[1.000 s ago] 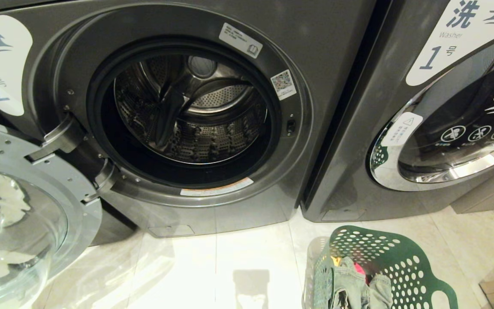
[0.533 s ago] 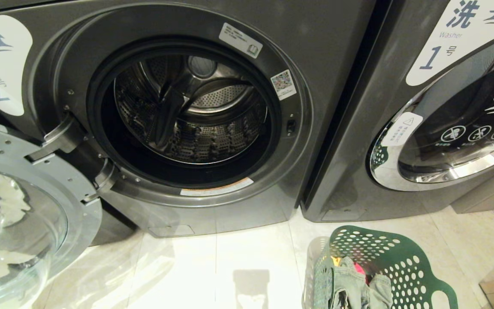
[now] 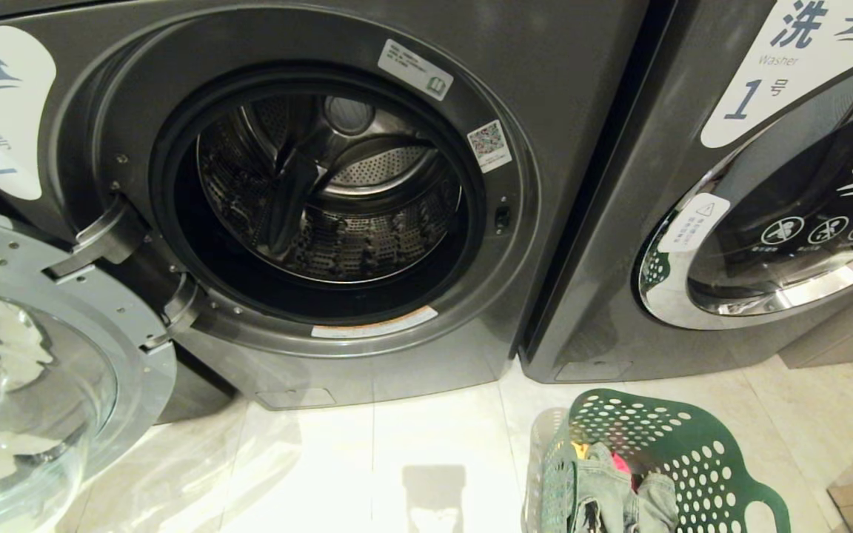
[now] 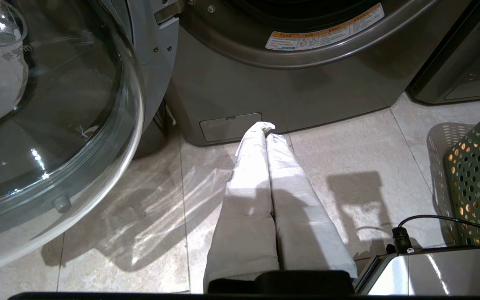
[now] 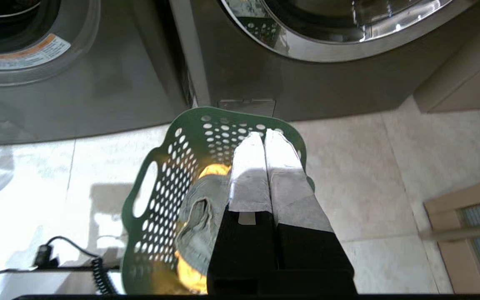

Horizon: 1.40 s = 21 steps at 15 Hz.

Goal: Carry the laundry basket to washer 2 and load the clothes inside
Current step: Place the clothes into the washing machine

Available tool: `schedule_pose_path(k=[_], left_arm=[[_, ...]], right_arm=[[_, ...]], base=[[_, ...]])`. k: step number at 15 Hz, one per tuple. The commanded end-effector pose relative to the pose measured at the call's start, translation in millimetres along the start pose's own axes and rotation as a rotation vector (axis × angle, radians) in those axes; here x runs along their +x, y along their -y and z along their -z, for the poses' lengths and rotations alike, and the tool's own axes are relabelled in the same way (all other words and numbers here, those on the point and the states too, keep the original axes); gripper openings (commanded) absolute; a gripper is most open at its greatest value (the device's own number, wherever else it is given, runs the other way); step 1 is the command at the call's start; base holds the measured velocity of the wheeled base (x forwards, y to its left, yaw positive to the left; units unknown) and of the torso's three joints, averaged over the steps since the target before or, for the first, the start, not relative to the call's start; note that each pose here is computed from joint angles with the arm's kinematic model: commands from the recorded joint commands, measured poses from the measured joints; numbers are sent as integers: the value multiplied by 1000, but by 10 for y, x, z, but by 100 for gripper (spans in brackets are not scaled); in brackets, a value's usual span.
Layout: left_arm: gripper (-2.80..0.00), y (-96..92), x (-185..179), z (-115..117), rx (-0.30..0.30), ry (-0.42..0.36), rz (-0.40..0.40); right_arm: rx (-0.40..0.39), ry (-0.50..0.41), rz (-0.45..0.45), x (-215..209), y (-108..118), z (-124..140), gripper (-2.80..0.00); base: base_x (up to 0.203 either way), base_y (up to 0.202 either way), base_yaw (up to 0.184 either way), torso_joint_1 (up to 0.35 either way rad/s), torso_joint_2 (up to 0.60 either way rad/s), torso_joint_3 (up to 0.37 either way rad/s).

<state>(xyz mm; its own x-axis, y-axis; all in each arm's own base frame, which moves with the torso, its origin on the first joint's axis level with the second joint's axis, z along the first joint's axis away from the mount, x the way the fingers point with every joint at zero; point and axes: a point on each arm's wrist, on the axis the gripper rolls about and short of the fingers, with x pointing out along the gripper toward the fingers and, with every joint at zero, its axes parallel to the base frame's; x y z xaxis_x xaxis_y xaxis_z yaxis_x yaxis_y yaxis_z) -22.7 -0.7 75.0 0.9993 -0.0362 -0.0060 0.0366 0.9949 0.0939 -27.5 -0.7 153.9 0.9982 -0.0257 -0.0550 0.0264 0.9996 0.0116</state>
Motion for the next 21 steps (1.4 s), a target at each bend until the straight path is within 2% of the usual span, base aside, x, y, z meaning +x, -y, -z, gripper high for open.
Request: schedule_pose_path(k=[1, 3, 4, 6, 8, 10, 16, 18, 21], left_arm=[[-280, 0, 1, -2, -1, 0, 1], [-280, 0, 1, -2, 1, 0, 2], [-280, 0, 0, -2, 1, 1, 1], [-280, -2, 0, 0, -28, 0, -8], [-280, -3, 0, -3, -68, 2, -12], [-280, -7, 0, -3, -74, 1, -29], [-280, -7, 0, -3, -90, 1, -32], [-280, -7, 0, -3, -90, 1, -31], [-280, -7, 0, -3, -90, 2, -32]], right_arm=[[9, -192, -2, 407, -18, -418, -280], [19, -347, -20, 777, -36, -531, -280], [29, -443, -27, 982, -46, -504, -280], [54, -605, -30, 1376, -64, -403, -280], [71, -714, -29, 1768, -81, -260, -280], [91, -833, -48, 2104, -100, -5, -280], [161, -1022, -104, 2648, -118, 1014, -280], [169, -1041, -93, 2768, -86, 1273, -280], [186, -1116, -54, 3015, 61, 1711, -280]], base=[[0, 0, 0, 0, 0, 0], [0, 0, 0, 0, 0, 0], [0, 0, 0, 0, 0, 0], [0, 0, 0, 0, 0, 0], [0, 0, 0, 0, 0, 0], [0, 0, 0, 0, 0, 0], [0, 0, 0, 0, 0, 0], [0, 0, 0, 0, 0, 0], [0, 0, 0, 0, 0, 0]])
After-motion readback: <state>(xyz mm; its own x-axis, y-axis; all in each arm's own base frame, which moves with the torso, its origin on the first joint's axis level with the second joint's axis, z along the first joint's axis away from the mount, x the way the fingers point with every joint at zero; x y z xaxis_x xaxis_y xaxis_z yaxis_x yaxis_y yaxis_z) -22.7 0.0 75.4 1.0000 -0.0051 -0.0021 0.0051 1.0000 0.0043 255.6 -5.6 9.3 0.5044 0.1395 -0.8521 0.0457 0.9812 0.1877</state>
